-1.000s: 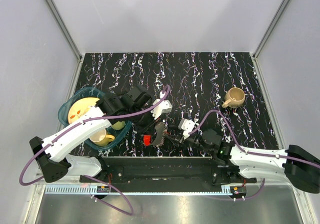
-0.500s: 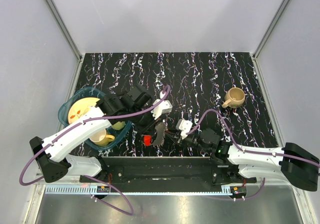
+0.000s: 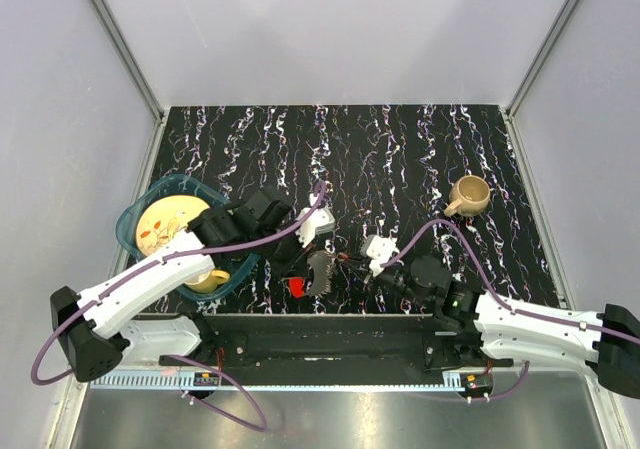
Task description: Remove the keys from the keyring
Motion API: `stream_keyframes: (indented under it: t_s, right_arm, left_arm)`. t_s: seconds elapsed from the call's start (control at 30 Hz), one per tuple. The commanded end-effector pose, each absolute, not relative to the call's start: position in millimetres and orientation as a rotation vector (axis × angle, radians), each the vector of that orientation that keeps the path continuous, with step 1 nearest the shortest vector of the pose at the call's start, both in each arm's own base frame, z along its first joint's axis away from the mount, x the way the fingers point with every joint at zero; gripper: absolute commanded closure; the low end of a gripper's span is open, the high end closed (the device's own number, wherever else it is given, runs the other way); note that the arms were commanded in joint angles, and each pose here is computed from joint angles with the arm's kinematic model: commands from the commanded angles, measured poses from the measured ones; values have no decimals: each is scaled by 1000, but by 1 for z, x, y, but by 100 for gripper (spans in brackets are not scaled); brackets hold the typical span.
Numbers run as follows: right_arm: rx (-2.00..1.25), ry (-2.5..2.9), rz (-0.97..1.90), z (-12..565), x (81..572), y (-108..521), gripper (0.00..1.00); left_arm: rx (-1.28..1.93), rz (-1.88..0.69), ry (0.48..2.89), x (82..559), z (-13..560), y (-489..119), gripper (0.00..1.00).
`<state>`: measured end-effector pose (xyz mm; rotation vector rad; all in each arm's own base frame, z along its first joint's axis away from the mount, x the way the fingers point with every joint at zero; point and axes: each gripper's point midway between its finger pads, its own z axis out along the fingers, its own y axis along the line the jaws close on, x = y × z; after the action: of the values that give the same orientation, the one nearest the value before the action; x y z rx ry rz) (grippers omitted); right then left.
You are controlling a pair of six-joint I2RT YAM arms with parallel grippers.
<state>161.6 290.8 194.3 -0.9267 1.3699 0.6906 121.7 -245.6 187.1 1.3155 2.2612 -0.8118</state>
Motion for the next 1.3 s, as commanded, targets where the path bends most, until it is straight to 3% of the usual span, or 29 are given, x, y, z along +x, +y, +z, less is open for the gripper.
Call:
stream_keyframes:
  t_s: [0.0, 0.27, 0.4, 0.5, 0.63, 0.93, 1.27]
  right_arm:
    - [-900, 1379, 693, 209, 165, 295, 100]
    - [-986, 1404, 629, 223, 165, 290, 100]
    - [-1073, 1411, 579, 240, 163, 287, 100]
    - [-1150, 1430, 540, 241, 160, 283, 100]
    - [-1170, 1449, 505, 248, 162, 279, 100]
    - [-1227, 1504, 504, 263, 156, 276, 100]
    - [-1217, 1638, 471, 279, 159, 270, 100]
  left_arm:
    - [1256, -929, 2124, 122, 206, -259, 100]
    - [1134, -988, 2025, 127, 201, -264, 100]
    - [994, -944, 1932, 142, 203, -259, 78]
    - [919, -904, 1879, 152, 218, -253, 56]
    - [914, -893, 1793, 150, 241, -246, 47]
    - [1084, -1169, 1522, 112, 305, -274, 52]
    - [1135, -1350, 1350, 87, 324, -285, 56]
